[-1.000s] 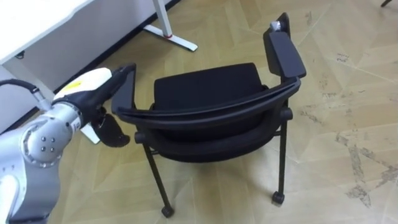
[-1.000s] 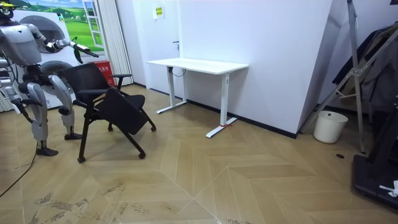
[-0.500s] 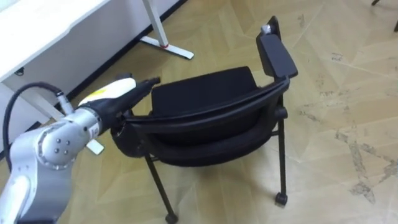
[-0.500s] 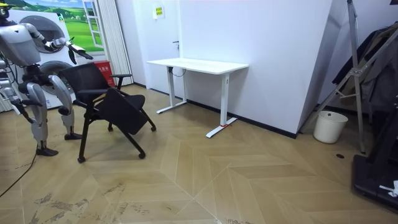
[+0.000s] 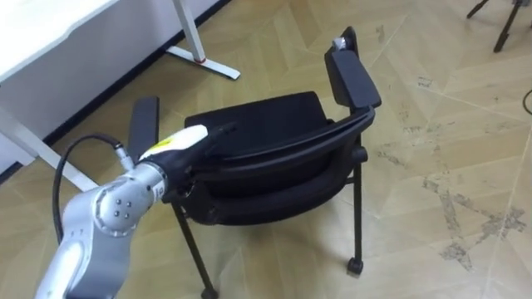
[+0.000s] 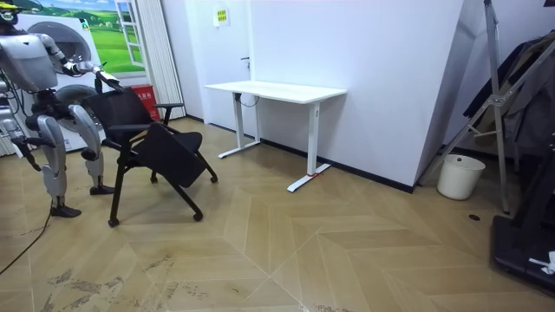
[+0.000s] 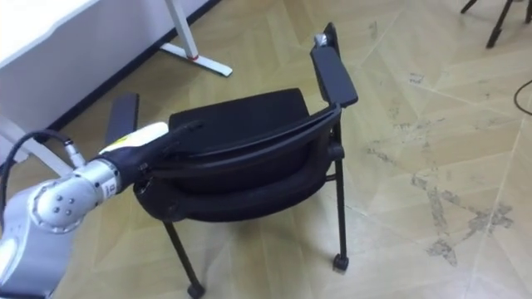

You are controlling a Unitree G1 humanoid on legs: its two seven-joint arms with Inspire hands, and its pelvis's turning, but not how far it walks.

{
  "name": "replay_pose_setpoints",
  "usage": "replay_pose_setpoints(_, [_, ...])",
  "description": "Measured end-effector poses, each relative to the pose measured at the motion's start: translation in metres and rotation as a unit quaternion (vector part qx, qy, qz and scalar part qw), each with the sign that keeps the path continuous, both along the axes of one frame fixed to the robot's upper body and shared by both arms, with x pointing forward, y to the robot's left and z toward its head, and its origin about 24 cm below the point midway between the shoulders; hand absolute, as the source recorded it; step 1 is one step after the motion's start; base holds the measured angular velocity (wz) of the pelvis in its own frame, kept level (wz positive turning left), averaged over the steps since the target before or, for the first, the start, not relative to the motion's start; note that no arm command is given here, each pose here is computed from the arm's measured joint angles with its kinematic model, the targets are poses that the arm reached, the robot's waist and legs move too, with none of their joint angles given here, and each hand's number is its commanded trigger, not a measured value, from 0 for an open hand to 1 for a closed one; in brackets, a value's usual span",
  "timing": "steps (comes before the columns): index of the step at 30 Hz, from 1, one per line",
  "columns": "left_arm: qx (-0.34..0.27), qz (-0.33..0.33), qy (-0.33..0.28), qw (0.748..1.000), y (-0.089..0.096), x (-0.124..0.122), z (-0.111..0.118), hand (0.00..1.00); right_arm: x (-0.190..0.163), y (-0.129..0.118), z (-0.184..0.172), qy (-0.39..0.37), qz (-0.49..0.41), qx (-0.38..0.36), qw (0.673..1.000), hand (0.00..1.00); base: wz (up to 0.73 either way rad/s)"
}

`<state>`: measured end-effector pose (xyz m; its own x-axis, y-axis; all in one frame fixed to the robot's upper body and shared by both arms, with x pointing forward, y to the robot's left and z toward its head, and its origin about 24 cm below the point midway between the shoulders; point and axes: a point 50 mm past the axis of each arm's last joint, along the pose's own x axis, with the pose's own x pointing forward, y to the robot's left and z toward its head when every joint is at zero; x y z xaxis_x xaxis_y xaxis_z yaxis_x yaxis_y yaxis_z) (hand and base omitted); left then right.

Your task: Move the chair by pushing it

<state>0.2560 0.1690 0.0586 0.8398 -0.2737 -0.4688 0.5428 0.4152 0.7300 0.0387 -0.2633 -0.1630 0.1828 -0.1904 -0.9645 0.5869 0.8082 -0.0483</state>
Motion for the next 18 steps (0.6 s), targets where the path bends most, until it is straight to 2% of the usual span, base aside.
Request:
replay_pose_setpoints(8, [0.000, 0.027, 0.015, 1.000, 0.006, 0.001, -0.019, 0.00, 0.001, 0.001, 0.000, -0.003, 0.001, -0.002, 1.000, 0.00, -0.09])
replay_pose_setpoints(18, [0.010, 0.045, -0.021, 0.999, 0.013, 0.006, -0.035, 0.00, 0.000, 0.001, 0.000, -0.001, -0.006, -0.004, 1.000, 0.00, -0.06])
